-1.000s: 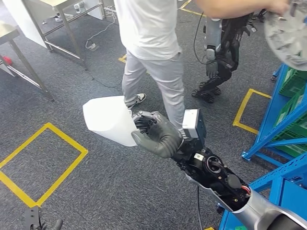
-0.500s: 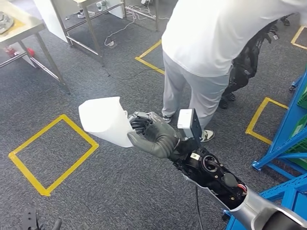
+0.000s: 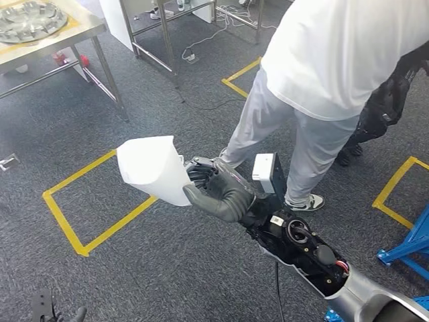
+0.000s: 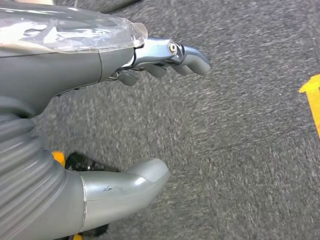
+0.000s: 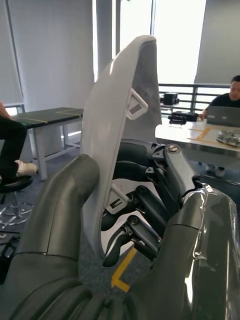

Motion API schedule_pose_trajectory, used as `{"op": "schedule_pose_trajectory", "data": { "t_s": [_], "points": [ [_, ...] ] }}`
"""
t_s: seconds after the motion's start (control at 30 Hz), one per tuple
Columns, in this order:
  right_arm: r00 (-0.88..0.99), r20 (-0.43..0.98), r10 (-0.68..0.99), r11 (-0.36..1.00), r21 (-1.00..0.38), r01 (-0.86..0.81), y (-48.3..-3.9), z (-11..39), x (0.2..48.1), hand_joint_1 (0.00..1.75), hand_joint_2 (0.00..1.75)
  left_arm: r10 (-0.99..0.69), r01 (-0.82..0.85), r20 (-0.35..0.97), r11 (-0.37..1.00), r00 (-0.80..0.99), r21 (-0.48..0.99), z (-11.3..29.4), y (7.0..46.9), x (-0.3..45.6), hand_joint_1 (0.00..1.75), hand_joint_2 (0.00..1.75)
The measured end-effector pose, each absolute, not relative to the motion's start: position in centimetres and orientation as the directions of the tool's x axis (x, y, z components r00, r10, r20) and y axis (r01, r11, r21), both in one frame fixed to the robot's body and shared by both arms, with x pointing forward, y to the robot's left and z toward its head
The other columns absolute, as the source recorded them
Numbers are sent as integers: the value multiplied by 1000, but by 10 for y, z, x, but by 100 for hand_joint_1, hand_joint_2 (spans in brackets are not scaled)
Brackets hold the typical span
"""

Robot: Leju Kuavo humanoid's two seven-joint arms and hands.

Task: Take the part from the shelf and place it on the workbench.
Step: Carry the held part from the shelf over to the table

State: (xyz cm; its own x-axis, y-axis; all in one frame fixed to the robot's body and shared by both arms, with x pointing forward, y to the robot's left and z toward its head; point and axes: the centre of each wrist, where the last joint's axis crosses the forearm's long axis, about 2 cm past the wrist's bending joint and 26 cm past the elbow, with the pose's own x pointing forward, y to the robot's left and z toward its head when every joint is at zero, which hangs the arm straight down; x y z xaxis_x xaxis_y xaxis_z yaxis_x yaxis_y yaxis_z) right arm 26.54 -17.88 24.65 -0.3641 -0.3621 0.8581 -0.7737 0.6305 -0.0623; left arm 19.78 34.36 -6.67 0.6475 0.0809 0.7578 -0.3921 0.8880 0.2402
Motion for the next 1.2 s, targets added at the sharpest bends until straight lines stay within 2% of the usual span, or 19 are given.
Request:
{"op": "schedule_pose_trajectory", "data": {
  "t_s": [1.2],
  "points": [
    [-374,854,-363,631,-70,-773,-180,247,274,175,175,75,-397,759,883,646,251,-65,342,201,0,175]
  ]
}}
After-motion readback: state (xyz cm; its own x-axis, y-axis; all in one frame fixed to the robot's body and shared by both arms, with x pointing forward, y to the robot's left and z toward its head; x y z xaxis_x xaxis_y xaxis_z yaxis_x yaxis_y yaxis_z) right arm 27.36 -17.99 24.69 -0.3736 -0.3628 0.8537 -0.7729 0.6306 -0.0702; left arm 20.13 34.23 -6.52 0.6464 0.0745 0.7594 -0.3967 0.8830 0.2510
